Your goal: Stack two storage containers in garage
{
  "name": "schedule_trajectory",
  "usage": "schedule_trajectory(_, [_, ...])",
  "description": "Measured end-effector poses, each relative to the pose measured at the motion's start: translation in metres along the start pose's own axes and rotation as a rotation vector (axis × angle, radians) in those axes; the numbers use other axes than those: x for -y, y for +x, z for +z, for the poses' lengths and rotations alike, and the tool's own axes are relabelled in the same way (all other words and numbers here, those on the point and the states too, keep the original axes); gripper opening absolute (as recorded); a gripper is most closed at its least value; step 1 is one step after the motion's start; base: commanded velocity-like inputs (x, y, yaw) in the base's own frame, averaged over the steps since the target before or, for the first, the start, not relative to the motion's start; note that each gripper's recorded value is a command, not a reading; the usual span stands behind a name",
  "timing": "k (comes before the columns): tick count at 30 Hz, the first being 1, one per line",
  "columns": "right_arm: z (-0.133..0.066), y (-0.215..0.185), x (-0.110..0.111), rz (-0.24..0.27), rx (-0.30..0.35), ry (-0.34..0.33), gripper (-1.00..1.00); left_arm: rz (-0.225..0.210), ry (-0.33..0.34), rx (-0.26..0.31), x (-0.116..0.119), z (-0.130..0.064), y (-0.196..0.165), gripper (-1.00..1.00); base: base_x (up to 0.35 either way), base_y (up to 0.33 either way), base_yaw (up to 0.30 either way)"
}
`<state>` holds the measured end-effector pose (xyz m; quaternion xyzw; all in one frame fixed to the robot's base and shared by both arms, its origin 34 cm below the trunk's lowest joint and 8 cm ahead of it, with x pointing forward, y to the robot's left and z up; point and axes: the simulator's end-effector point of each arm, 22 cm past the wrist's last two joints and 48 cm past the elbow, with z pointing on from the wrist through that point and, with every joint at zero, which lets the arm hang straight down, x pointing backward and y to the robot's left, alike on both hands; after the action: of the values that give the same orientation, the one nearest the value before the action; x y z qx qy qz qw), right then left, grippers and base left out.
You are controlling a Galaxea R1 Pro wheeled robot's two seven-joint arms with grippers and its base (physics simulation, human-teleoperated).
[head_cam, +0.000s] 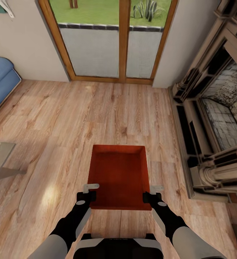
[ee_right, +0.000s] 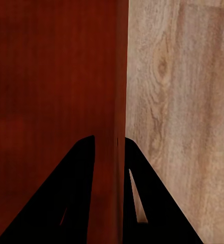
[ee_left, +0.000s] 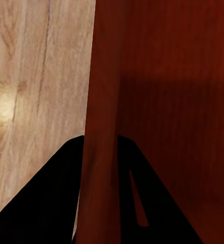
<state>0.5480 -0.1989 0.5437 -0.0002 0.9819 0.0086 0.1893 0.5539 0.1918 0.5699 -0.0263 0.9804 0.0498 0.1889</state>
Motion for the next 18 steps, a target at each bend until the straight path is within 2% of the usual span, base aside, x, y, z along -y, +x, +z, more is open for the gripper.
schedule_trajectory(18, [-0.015,0.001,0.000,0.002,0.002,0.001,-1.00,0.002,0.000,0.003,-0.002,-0.015,0.001,-1.00,0.000,0.000,0.000])
